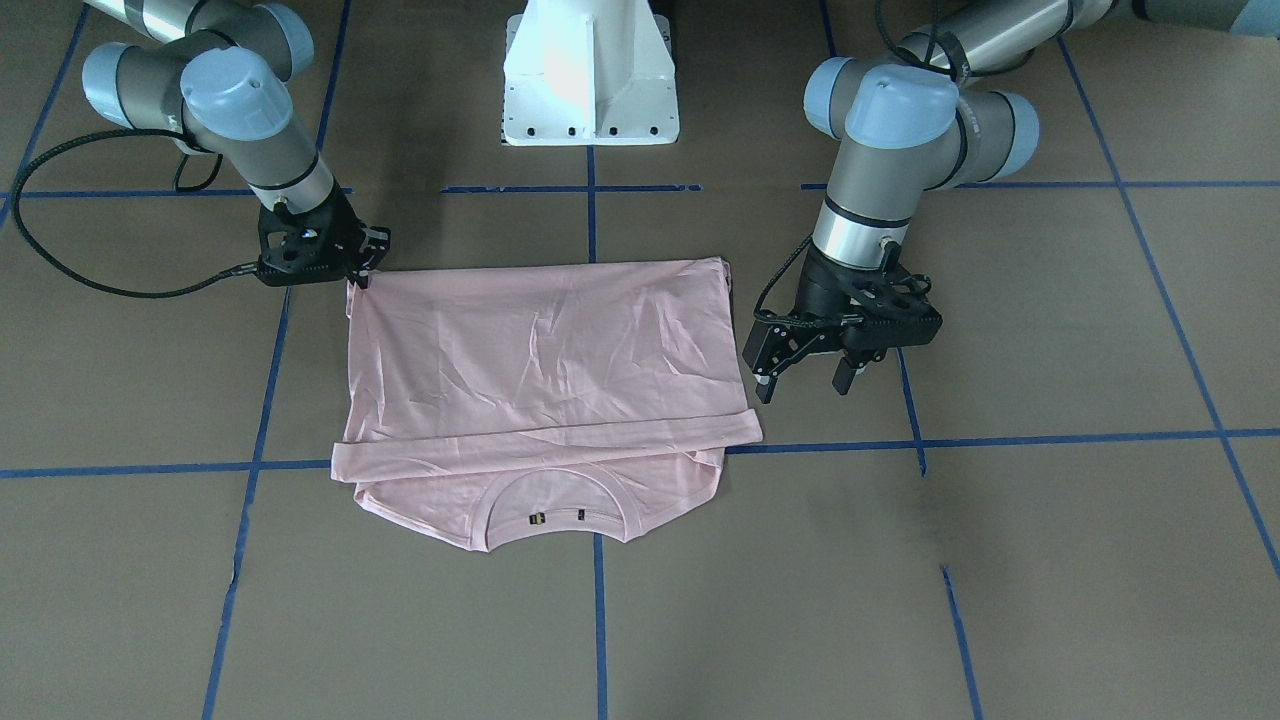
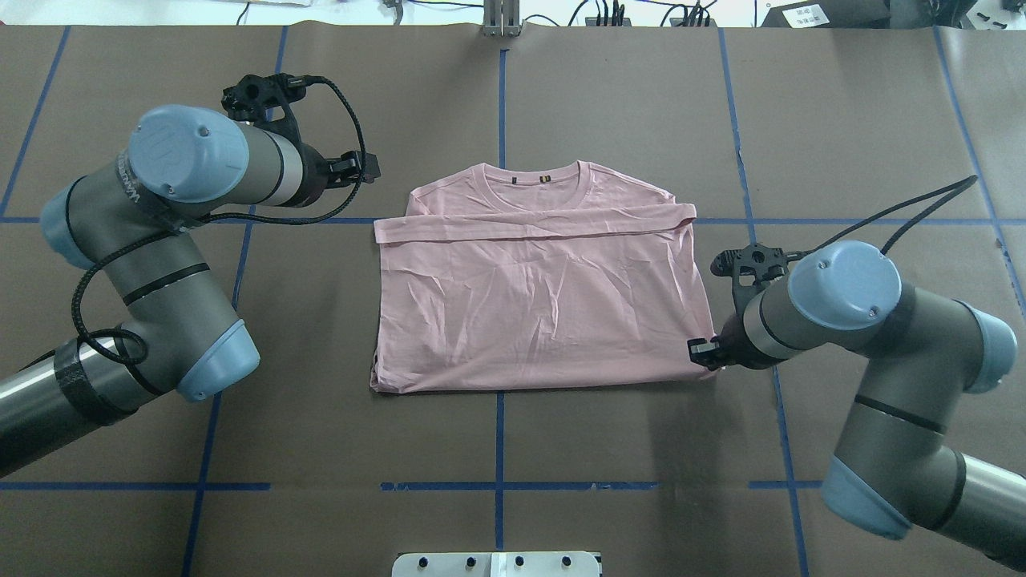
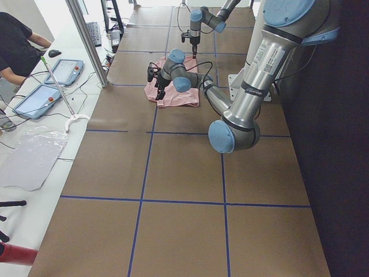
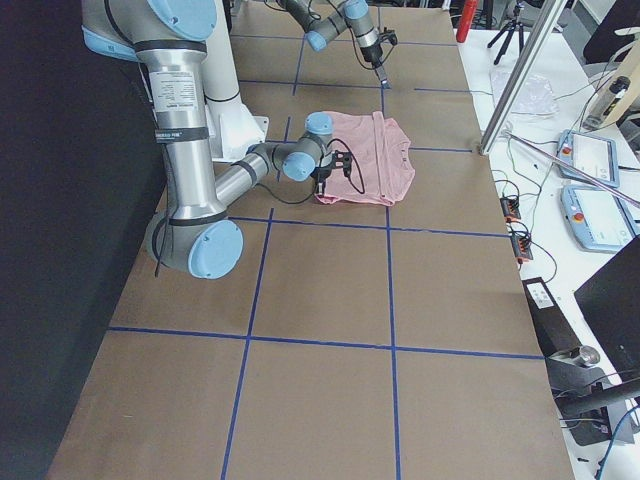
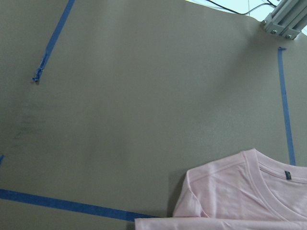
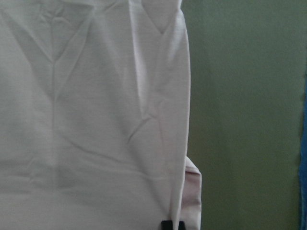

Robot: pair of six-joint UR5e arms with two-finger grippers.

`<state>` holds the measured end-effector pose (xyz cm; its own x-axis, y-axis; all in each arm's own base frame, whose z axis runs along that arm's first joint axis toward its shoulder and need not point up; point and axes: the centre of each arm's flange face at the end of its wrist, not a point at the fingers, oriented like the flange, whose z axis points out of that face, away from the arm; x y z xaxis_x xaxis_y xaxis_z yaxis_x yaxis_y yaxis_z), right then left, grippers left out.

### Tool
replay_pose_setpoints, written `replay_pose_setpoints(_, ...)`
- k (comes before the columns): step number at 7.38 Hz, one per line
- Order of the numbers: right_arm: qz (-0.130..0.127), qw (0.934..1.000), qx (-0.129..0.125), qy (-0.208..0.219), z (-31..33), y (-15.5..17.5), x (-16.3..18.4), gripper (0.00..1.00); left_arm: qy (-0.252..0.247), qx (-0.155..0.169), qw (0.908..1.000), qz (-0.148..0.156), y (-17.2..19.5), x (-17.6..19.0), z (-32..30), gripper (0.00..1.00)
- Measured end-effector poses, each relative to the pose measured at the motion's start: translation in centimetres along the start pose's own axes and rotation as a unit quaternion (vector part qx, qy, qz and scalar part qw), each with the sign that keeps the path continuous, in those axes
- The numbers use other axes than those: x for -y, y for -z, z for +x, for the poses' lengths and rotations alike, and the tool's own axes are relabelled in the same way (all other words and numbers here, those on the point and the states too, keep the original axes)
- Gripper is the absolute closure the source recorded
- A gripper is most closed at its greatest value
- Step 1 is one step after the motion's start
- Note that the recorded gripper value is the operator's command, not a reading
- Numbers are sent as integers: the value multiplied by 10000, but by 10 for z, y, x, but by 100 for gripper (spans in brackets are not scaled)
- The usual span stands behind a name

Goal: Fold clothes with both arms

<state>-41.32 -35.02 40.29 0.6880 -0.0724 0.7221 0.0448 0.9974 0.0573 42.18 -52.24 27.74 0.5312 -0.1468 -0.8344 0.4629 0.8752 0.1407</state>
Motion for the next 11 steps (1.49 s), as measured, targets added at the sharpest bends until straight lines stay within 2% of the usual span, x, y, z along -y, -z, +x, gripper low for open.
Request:
replay_pose_setpoints(1,-236,9996,17,150,5,3,-37,100,-2,-7,10000,2,1,0,0,0)
replay_pose_setpoints(2,-593,9980,62,230,5,4,-78,100,-8,-29,10000,7,3,0,2,0)
replay_pose_setpoints(3,-988,9949,119,177,-5,3,-120,31,-18,-61,10000,3,6,-1,4,0)
replay_pose_setpoints(4,-1289,9915,162,78,-19,3,-155,0,-27,-90,10000,-11,7,-3,6,0)
replay_pose_setpoints(5,-1448,9892,235,32,-31,9,-176,0,-35,-136,9999,-80,9,-6,8,0)
replay_pose_setpoints(6,-1456,9887,356,10,-39,22,-183,0,-48,-197,9995,-224,13,-13,13,0)
replay_pose_setpoints(7,-1356,9896,478,-52,-42,36,-177,0,-9,-219,9989,-415,17,-31,18,0)
replay_pose_setpoints(9,-862,9925,800,-345,-45,70,-131,0,365,-69,9948,-949,21,-111,38,2)
replay_pose_setpoints(11,-322,9916,1090,-623,-45,105,-83,0,707,339,9888,-1271,17,-188,59,2)
